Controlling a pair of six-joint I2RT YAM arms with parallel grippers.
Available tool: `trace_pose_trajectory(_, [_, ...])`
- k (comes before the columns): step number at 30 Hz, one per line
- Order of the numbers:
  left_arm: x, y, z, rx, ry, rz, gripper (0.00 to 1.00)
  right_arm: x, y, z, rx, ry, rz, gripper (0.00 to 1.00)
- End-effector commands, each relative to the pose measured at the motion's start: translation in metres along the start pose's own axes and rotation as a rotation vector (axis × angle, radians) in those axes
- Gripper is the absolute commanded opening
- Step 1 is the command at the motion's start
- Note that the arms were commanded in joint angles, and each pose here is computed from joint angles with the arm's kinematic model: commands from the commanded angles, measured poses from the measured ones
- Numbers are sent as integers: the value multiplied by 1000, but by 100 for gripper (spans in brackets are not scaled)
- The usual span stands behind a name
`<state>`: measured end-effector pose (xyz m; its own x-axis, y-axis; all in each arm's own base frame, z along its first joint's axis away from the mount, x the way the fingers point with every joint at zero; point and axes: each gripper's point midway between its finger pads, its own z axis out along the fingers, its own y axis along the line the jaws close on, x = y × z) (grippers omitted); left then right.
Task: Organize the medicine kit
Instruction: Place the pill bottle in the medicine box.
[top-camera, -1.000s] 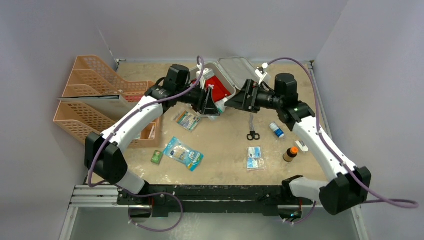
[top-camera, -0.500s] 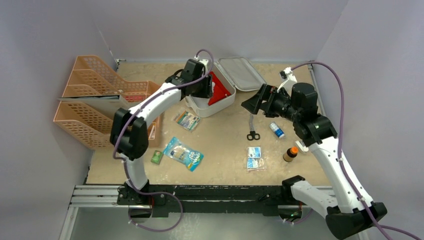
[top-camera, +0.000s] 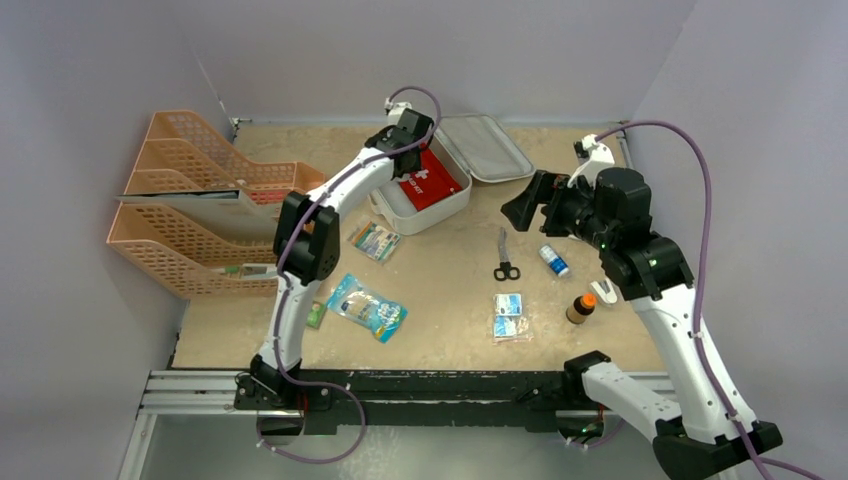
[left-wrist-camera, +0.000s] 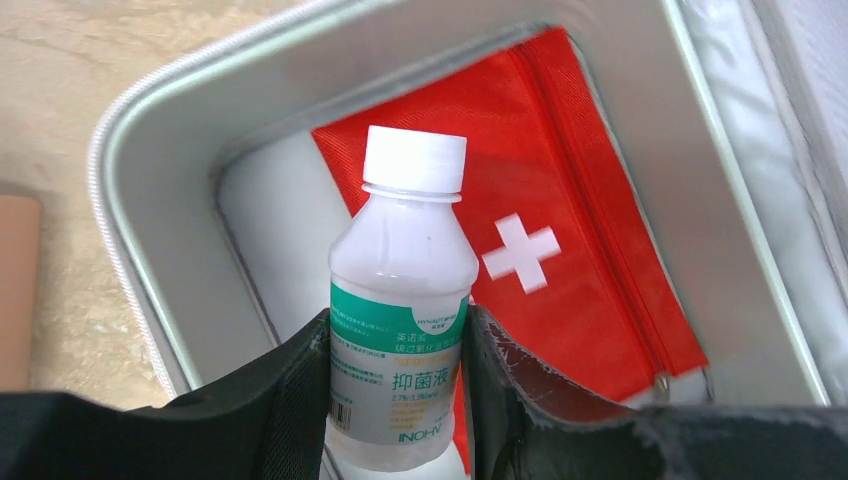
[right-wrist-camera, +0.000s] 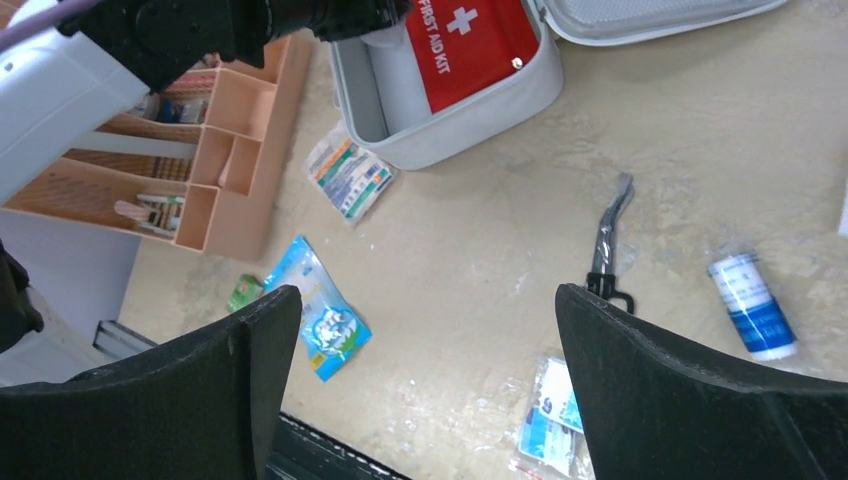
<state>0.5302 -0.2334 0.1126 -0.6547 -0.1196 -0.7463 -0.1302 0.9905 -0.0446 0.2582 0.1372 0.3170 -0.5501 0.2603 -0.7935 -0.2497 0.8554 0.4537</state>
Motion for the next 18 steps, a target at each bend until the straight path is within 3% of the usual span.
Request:
trace_pose_trajectory(1, [-33, 24, 3, -181, -99, -104, 16, -8, -4, -13, 39, -13, -45, 99])
trace_pose_trajectory(11, [-3, 47, 27, -245, 6, -239, 17, -13, -5, -15, 53, -33, -58, 99])
trace_pose_trajectory(18, [3, 47, 36, -206, 39, -270, 26, -15, -5, -14, 51, -30, -75, 99])
